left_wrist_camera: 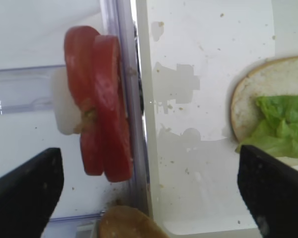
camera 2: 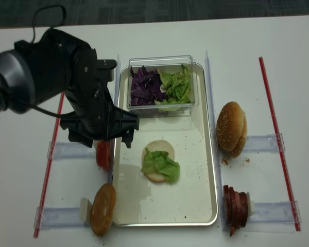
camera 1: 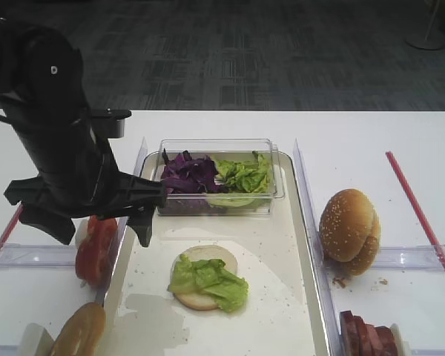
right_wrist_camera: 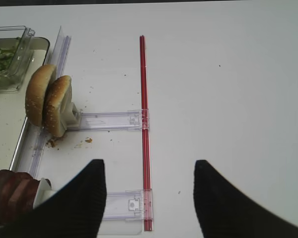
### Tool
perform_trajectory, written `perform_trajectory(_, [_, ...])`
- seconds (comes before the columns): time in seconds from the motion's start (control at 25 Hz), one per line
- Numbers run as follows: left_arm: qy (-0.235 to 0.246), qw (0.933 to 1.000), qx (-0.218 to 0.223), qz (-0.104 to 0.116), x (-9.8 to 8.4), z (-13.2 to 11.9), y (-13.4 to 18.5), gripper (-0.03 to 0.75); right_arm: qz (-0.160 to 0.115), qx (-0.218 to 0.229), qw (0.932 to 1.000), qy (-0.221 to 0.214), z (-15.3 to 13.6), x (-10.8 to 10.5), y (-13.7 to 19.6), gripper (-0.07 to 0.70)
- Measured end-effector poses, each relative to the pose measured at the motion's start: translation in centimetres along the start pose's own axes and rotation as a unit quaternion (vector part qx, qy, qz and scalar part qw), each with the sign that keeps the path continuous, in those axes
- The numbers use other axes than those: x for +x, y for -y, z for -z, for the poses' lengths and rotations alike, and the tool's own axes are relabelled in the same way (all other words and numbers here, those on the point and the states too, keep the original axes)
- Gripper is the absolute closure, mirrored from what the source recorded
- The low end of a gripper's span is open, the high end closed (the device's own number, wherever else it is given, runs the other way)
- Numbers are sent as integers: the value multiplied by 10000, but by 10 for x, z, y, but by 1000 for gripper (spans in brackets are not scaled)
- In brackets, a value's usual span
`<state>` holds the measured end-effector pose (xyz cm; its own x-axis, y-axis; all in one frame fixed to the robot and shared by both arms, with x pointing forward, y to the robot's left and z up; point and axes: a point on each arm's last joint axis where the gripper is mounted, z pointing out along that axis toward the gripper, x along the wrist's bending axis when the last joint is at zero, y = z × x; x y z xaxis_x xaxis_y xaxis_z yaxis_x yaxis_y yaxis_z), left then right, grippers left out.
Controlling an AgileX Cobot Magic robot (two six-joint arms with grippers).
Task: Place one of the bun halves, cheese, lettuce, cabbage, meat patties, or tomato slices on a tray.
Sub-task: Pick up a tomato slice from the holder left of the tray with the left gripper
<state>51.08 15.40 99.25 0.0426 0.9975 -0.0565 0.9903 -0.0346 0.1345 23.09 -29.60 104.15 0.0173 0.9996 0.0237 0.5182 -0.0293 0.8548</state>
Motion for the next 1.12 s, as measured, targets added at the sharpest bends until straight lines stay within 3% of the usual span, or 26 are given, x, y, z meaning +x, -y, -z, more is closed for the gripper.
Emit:
perform_trajectory(0.28, [60,9999,93,39,-4,-9,-3,62,0,0,10000,0,0,0,0,204])
perform_trajectory(0.64, [204,9996,-196,27,-10,1,-15,62,0,0,10000,0,0,0,0,204])
perform_trajectory(1.12, [184,9993,314,-87,-16,-27,-18,66,0,0,10000,0,0,0,0,204])
